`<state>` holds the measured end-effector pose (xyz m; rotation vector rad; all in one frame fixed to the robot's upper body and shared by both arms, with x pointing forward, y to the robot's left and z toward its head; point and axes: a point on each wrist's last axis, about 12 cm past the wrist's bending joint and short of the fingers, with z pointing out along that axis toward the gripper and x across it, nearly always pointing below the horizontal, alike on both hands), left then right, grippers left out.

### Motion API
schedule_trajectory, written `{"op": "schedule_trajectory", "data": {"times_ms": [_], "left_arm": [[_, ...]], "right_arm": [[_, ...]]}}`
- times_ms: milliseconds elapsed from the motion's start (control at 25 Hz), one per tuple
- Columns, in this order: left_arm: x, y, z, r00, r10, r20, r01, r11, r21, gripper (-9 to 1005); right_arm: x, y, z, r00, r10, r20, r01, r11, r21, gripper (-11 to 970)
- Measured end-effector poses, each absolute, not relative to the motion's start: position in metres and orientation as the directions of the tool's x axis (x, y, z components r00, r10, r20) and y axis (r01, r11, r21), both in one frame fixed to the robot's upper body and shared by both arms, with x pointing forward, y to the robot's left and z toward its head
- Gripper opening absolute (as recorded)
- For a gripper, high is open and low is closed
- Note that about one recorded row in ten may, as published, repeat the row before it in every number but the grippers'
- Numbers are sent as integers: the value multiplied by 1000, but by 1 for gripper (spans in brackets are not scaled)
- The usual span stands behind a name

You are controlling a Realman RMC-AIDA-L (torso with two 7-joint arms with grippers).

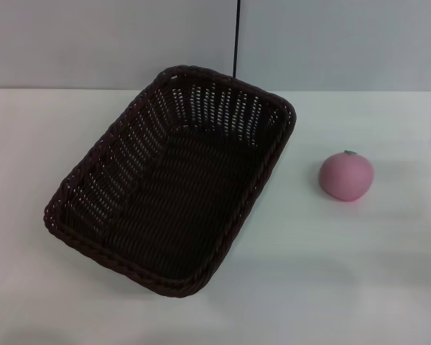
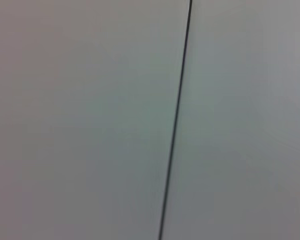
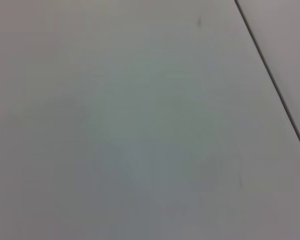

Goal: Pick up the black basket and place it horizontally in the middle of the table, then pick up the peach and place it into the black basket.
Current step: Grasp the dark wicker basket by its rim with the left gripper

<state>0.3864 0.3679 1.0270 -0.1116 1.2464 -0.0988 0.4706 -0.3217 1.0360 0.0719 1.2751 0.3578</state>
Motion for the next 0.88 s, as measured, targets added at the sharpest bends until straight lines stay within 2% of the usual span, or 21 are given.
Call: {"op": "schedule_trajectory", "data": {"times_ms": [320,400,440,480,600,640,680,800,840,880], "left_arm": [[379,377,1032,323,-126,-938,46,992,-118,634],[380,377,1034,319,-123,-940,89,991,-100,635],[384,381,1041,316,-133,-939,163,983,-84,635],[384,381,1041,316,-133,-939,163,983,-84,635],[392,394,1060,295,-188,-937,292,951,-99,635],[400,405,1077,247,-228,-942,381,917,-122,635],[400,405,1077,247,-228,-942,381,917,-122,635],[416,414,1104,109,-232,-966,504,851,-148,635],[430,416,1125,-19,-191,-981,562,810,-169,635],[430,416,1125,-19,-191,-981,562,810,-169,635]], "right_arm": [[470,-325,1036,251,297,-921,-212,946,247,613],[469,-325,1036,251,297,-921,-211,946,248,613],[468,-325,1036,253,297,-921,-210,946,248,612],[468,-325,1036,253,297,-921,-210,946,248,612],[465,-326,1037,265,298,-917,-211,946,246,611],[463,-327,1038,273,298,-915,-213,946,245,611],[463,-327,1038,273,298,-915,-213,946,245,610],[461,-328,1038,278,299,-913,-211,946,245,609],[459,-328,1037,279,300,-912,-210,946,247,609],[459,-328,1037,279,300,-912,-210,946,247,608]]}}
